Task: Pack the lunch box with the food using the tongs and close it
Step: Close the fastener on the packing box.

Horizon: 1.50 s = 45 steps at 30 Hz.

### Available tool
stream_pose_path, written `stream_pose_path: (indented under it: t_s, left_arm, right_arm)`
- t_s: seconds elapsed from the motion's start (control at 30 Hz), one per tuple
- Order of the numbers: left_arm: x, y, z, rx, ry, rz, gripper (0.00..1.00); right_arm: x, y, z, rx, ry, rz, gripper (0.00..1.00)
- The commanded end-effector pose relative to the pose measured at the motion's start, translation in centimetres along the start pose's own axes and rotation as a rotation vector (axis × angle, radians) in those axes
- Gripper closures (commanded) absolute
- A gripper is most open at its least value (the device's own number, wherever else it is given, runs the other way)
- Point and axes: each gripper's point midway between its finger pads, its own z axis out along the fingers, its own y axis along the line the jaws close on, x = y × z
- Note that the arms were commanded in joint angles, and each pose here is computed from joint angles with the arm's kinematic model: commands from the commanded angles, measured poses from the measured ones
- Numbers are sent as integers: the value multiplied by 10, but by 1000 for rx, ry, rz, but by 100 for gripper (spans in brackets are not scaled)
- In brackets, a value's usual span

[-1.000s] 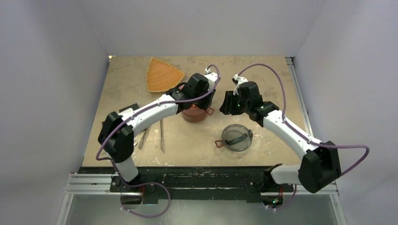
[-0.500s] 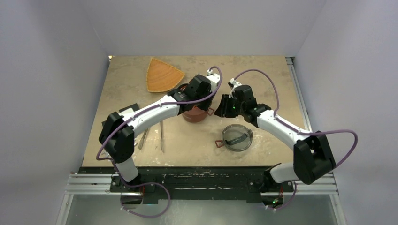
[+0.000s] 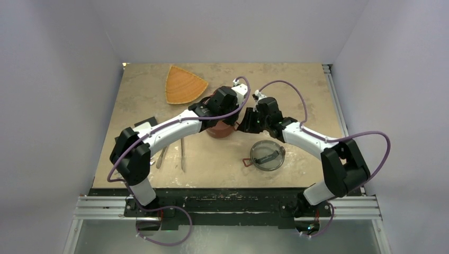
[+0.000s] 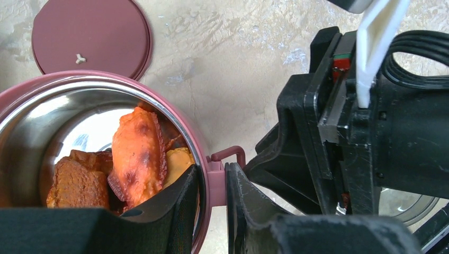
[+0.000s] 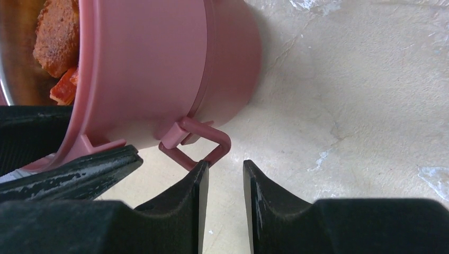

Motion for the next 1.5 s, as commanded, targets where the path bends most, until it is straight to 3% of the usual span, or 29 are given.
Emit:
stream_pose_path:
  t_s: [0.0, 1.03, 1.23, 1.47]
  left_arm:
    - [49, -3, 11, 22, 140, 39, 100]
    - [66, -10, 16, 60, 218, 34, 100]
    - [69, -10, 18, 59, 235, 36, 100]
    - [71, -15, 19, 87, 249, 26, 100]
  right_arm:
    - [-12, 7, 8, -30, -56, 5, 67]
    - [-14, 29, 29, -186, -101, 76, 72]
    - [-16, 30, 33, -190, -106, 78, 80]
    - [-12, 27, 38, -201, -108, 88, 95]
